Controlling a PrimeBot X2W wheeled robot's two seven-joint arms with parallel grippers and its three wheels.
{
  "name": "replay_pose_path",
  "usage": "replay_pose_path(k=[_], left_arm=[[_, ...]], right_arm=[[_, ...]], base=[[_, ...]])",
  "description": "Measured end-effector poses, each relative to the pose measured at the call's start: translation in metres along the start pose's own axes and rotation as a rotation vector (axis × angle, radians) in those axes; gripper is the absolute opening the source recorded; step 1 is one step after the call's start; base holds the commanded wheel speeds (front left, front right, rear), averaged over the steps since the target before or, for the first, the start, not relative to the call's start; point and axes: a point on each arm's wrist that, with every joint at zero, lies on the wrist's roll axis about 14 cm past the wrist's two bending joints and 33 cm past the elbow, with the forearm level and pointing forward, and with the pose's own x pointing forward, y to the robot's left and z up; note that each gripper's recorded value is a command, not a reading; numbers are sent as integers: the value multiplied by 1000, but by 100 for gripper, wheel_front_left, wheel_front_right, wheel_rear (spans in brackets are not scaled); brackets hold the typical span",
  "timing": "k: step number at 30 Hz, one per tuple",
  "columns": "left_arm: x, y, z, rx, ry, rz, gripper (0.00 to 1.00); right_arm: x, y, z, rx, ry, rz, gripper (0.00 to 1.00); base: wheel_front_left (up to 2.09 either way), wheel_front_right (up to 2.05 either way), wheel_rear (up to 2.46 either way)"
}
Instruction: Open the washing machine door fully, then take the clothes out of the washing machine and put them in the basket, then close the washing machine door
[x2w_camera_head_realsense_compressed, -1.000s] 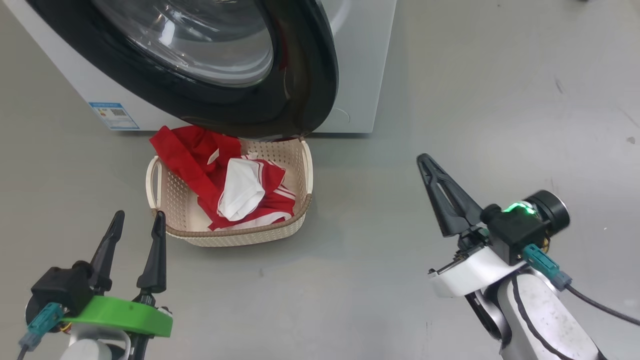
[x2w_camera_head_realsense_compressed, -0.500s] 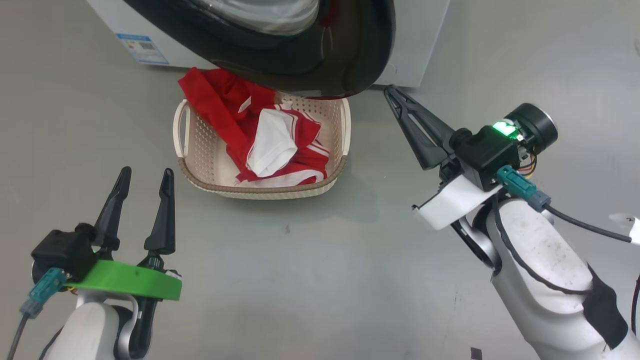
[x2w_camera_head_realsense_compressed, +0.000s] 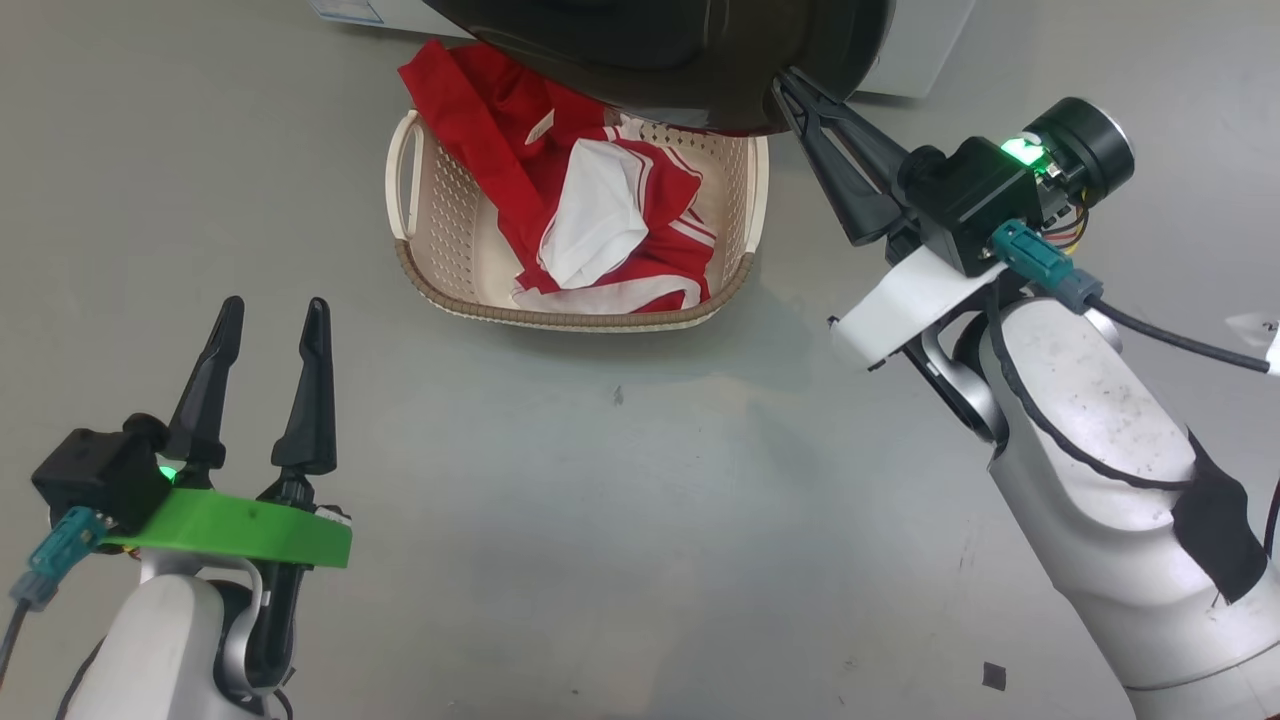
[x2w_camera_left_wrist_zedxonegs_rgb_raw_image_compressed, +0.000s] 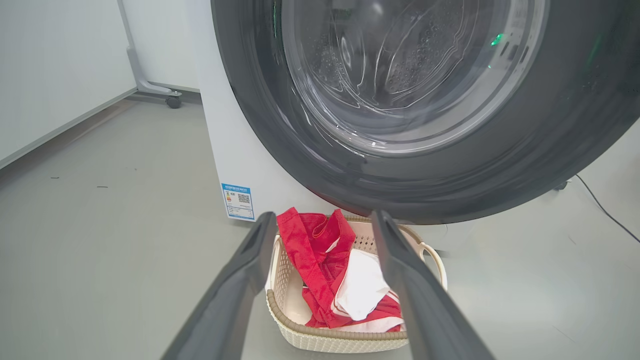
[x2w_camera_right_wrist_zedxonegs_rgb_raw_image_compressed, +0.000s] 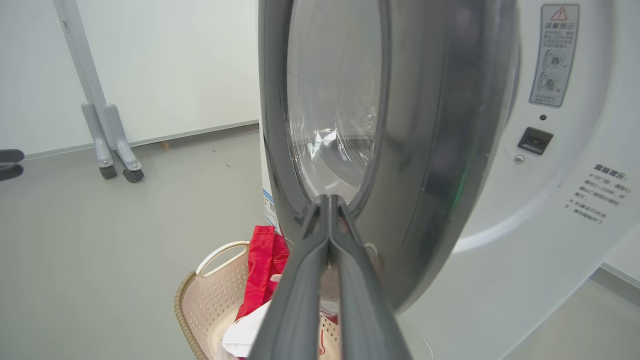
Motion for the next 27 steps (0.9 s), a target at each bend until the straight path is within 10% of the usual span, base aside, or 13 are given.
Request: replay_pose_path(k=[27], left_arm=[[20,13,-31,-8,79,12,100]], right_arm=[[42,-64,-13,-10,-32,-64,0]], base=[[0,0,0]])
